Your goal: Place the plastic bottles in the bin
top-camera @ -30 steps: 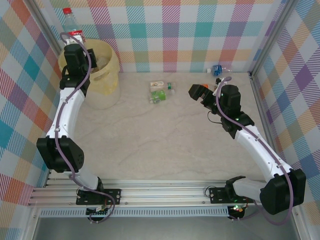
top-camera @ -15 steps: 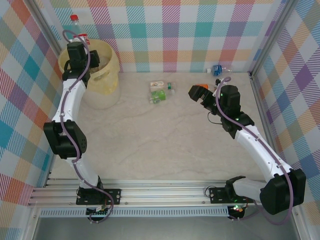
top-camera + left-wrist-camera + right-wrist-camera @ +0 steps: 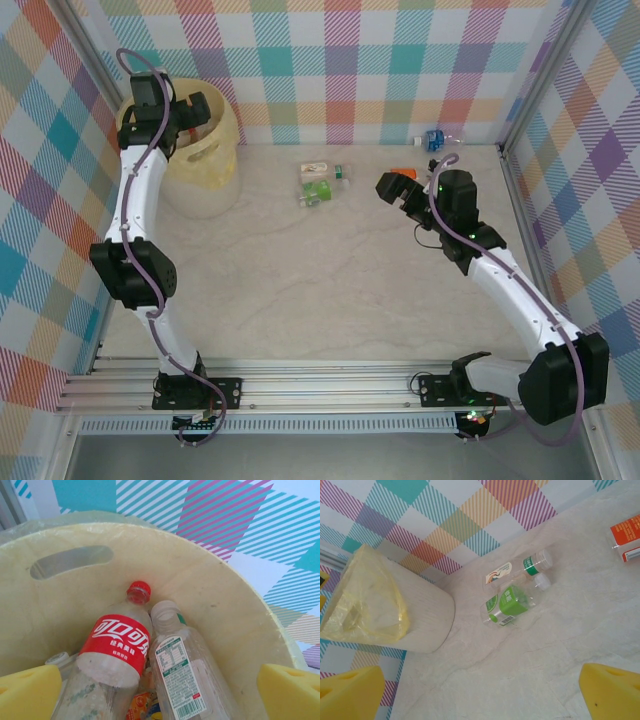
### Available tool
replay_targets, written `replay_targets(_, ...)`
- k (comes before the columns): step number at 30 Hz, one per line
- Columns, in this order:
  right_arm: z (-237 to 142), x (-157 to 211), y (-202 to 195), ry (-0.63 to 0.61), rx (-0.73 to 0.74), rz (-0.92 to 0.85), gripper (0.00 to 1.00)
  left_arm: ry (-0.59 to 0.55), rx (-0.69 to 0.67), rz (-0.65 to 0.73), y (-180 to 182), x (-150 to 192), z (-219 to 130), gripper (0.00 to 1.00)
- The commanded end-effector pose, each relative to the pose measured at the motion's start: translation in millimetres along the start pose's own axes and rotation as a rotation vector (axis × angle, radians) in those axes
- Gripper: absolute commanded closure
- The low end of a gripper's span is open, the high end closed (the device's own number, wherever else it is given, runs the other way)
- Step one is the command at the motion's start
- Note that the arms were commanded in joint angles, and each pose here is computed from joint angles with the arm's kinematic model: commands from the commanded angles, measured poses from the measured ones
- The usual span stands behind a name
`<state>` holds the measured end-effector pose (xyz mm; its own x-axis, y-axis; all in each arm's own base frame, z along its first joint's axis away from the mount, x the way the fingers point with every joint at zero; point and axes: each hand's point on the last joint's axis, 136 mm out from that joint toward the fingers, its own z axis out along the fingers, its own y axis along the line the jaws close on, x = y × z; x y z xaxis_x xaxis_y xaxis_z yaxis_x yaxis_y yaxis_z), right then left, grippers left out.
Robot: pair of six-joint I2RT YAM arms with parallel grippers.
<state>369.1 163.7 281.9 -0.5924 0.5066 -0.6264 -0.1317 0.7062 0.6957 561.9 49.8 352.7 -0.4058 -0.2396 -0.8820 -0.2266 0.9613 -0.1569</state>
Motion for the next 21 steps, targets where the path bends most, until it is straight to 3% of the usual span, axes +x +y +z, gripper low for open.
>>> replay_targets(1, -3, -11, 10, -0.021, -0.018, -0.008, 0.0, 0.034, -0.03, -0.033, 8, 5, 4, 0.0)
replay_targets(4, -4, -11, 9, -0.022, -0.014, -0.009, 0.0, 0.069, -0.038, -0.047, 9, 11, 8, 0.0)
replay_targets(9, -5, -11, 8, -0.022, -0.008, -0.009, 0.0, 0.119, 0.115, -0.088, -18, 18, 5, 0.0)
replay_targets(12, -4, -10, 7, -0.019, -0.006, -0.009, 0.0, 0.117, 0.129, -0.094, -31, 17, -4, 0.0)
replay_targets(21, -2, -8, 4, -0.013, 0.002, -0.007, 0.0, 0.003, 0.153, 0.189, -118, 17, -53, 0.0)
